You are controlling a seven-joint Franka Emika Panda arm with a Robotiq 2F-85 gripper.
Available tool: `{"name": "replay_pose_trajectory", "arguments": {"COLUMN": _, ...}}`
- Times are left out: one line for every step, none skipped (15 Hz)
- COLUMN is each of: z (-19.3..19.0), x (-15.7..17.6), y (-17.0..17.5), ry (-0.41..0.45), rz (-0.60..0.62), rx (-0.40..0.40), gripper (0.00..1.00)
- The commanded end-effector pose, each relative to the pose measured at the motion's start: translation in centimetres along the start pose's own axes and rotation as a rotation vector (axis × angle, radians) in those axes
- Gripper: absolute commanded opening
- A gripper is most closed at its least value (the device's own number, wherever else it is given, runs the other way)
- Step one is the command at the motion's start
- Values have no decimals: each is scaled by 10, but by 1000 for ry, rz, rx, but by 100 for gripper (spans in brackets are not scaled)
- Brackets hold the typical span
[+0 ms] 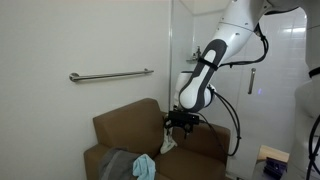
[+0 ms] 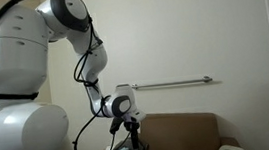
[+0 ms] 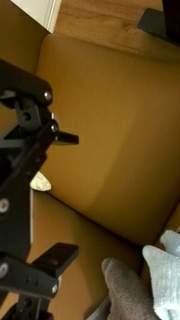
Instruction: Move the blue towel to the left armrest, move the white towel to the left armrest
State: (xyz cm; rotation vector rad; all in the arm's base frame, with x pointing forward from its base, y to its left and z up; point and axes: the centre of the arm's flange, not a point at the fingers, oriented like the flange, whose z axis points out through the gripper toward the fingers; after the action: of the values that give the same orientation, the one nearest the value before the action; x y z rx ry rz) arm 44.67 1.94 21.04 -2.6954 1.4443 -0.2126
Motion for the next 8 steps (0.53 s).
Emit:
{"name": "replay_pose_trajectory", "arguments": {"z": -21, "x": 53, "y": -7, "ry": 14, "rz": 43, "rx": -7, "gripper": 100}}
{"name": "replay_pose_trajectory", "arguments": {"z": -27, "x": 76, "y": -9, "ry": 7, "rz": 63, "rx": -23, "gripper": 100}}
{"name": "replay_pose_trajectory", "arguments": {"z": -33, "x": 98, "y": -10, "ry": -9, "rz": 82, "rx": -41, "gripper": 100}}
{"name": "replay_pose_trajectory", "arguments": {"z": -38, "x": 120, "y": -12, "ry": -27, "rz": 94, "rx": -69, "gripper": 100}}
{"name": "replay_pose_trajectory", "arguments": {"z": -44, "x": 141, "y": -14, "ry": -42, "rz": 112, "rx": -89, "gripper": 100}}
{"name": "replay_pose_trajectory", "arguments": {"z": -51, "x": 164, "y": -15, "ry": -46, "rz": 134, "rx": -102, "gripper": 100}}
{"name": "replay_pose_trajectory", "arguments": {"z": -59, "x": 183, "y": -17, "ry": -42, "rz": 164, "rx": -112, "gripper": 100}}
{"name": "replay_pose_trajectory", "arguments": {"z": -66, "x": 202, "y": -19, "ry": -41, "rz": 189, "rx": -119, "gripper": 100}}
